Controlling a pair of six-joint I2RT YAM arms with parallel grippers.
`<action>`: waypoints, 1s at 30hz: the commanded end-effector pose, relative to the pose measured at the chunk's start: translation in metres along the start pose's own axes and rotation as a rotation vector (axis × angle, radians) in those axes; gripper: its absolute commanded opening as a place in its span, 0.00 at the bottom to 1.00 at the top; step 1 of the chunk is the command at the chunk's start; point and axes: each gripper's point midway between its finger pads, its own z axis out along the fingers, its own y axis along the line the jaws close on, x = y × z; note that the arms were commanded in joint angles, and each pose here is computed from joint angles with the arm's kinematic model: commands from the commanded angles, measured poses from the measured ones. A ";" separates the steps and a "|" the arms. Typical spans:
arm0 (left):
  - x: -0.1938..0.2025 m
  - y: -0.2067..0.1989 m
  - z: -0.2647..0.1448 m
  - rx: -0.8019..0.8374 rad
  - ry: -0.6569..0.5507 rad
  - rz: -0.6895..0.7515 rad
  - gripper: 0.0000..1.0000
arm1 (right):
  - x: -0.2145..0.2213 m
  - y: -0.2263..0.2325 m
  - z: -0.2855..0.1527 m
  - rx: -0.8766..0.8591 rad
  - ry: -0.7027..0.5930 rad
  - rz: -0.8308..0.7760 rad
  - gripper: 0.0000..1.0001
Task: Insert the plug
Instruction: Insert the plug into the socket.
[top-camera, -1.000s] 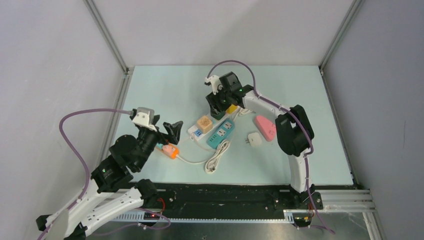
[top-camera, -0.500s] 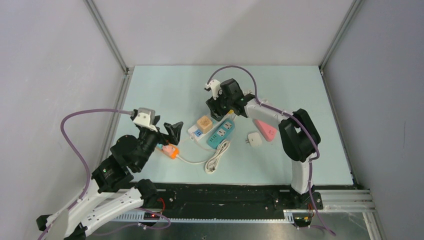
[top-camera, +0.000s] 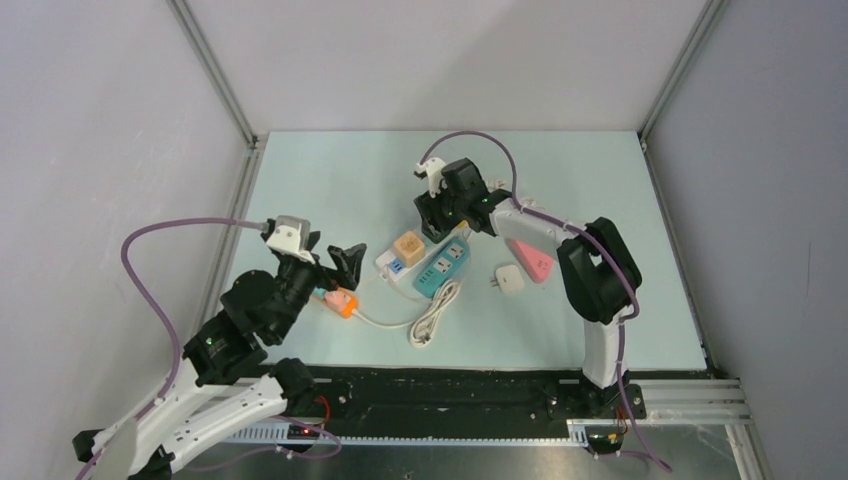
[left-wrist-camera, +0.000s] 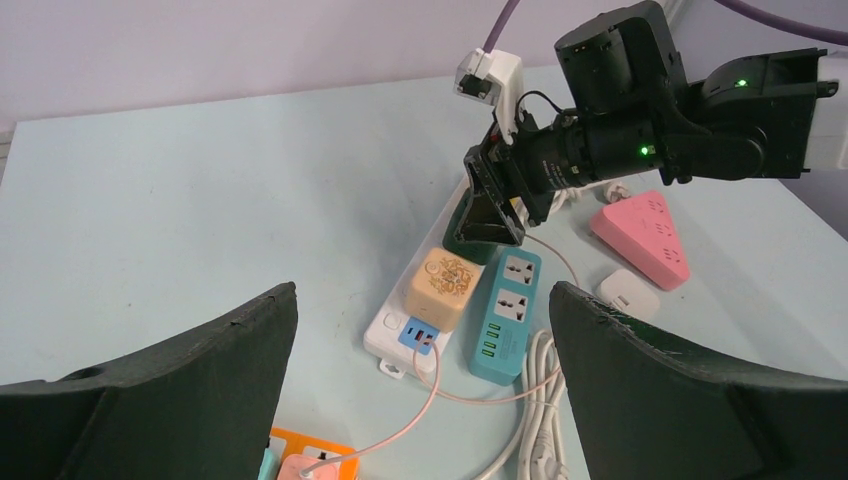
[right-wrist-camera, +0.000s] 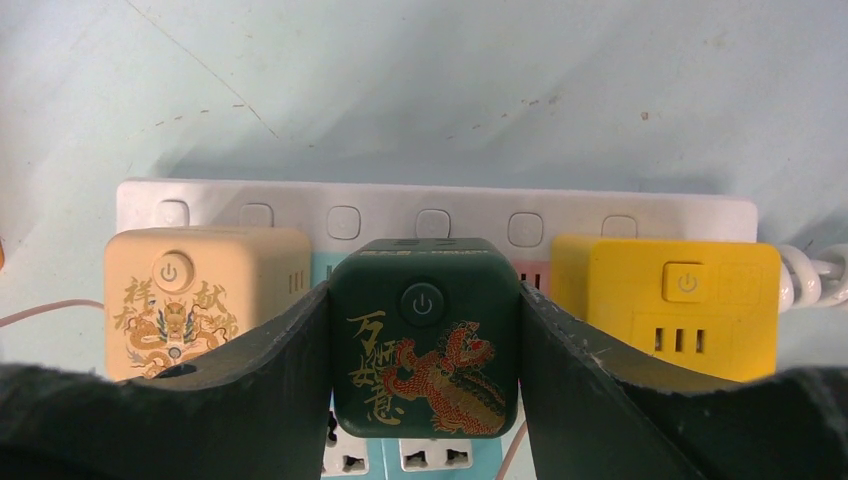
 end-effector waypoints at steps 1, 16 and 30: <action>-0.004 0.005 0.000 -0.030 -0.022 -0.013 1.00 | 0.019 0.010 0.002 -0.004 0.091 0.039 0.00; -0.003 0.006 0.001 -0.034 -0.018 -0.003 1.00 | 0.052 0.014 0.020 0.037 0.168 0.021 0.00; -0.003 0.007 0.000 -0.038 -0.022 -0.006 1.00 | 0.106 0.019 0.019 0.072 0.201 0.078 0.00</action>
